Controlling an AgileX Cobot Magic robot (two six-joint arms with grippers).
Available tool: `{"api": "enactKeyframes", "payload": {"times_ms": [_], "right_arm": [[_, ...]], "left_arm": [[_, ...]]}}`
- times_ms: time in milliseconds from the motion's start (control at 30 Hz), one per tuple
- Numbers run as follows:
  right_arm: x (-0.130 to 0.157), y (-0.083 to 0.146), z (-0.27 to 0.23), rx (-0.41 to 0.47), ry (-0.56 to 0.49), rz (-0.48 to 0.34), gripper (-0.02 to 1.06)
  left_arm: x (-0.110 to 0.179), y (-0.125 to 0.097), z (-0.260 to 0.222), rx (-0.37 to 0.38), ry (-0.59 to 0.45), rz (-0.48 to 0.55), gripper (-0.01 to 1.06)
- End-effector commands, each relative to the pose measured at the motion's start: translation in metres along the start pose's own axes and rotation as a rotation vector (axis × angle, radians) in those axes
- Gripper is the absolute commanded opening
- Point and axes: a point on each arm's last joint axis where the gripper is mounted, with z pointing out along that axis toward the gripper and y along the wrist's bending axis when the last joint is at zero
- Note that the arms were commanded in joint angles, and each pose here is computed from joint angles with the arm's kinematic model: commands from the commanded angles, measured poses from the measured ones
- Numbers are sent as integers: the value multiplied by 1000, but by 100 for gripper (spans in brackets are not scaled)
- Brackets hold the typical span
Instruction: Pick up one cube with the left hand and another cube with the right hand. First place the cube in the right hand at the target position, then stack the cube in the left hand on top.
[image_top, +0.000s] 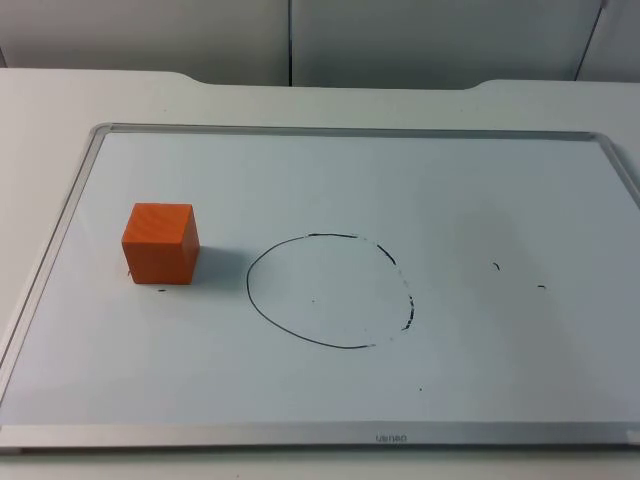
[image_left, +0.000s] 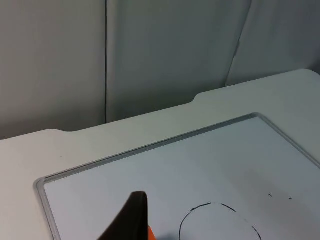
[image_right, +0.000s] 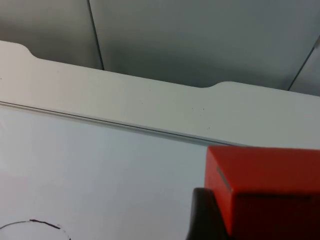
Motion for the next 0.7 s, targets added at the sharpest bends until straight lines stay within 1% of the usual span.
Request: {"api": "enactKeyframes", "payload": {"times_ms": [0, 67, 200, 233, 367, 400, 533, 600, 667], "right_arm": [[-2, 0, -3, -2, -21, -9, 0], [-2, 0, -3, -2, -21, -9, 0], [-2, 0, -3, -3, -25, -9, 0], [-2, 0, -3, -3, -25, -9, 0], [-3, 0, -3, -4, -35, -9, 0], [-3, 0, -3, -4, -35, -9, 0], [-3, 0, -3, -5, -38, -9, 0], [-3, 0, -3, -5, -38, -9, 0], [-3, 0, -3, -5, -38, -9, 0]], "left_arm": [[-8, 8, 12, 9, 3, -4, 104], [-10, 12, 19, 13, 21, -14, 104], [-15, 29, 46, 25, 83, -66, 104], [-15, 29, 46, 25, 83, -66, 104], [-21, 45, 75, 47, 131, -130, 104], [-21, 45, 75, 47, 131, -130, 104], [-22, 46, 102, 79, 165, -135, 104], [-22, 44, 109, 83, 170, -132, 104], [-18, 45, 125, 67, 194, -166, 104]]}}
